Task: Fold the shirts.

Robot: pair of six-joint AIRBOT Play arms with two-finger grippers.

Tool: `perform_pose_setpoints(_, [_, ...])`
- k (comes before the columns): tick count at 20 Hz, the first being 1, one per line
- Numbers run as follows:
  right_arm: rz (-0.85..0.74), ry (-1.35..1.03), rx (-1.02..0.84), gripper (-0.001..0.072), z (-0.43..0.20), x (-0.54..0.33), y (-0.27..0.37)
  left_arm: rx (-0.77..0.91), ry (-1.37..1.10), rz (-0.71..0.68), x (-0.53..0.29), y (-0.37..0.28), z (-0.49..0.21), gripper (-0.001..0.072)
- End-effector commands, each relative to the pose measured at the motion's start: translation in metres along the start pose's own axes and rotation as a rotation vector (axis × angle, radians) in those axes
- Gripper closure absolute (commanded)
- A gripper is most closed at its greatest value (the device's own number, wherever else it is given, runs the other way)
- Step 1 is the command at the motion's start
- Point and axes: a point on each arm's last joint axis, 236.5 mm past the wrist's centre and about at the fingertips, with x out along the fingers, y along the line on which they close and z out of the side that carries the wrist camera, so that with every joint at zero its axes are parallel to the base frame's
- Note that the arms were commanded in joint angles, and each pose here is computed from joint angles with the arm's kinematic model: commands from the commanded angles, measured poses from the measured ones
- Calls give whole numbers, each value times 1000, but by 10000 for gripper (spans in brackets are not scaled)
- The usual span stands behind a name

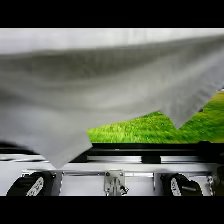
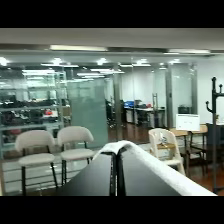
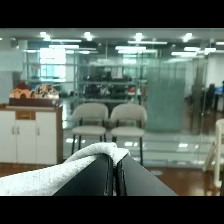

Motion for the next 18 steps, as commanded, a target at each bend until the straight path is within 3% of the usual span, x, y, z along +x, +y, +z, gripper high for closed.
perform_pose_setpoints(1, [-36, 31, -61, 635, -2, -11, -6, 68, 57, 55, -8, 10, -9, 673])
perform_pose_setpoints(4, [-58, 326, -63, 635, -78, -5, -18, 54, 273, 149, 1, 43, -76, 673])
perform_pose_setpoints(9, [72, 1237, 97, 635, -317, -46, -9, -84, 856, 156, 5, 78, -297, 673])
perform_pose_setpoints(13, [23, 1266, 195, 635, -432, 10, -29, -246, 1162, 161, -3, 93, -472, 673])
perform_pose_setpoints(16, [22, 1181, 336, 635, -493, 67, -20, -358, 1195, 173, 24, 105, -553, 673])
perform_pose_setpoints(18, [14, 1147, 305, 635, -537, 92, -12, -427, 1169, 196, 45, 113, -595, 673])
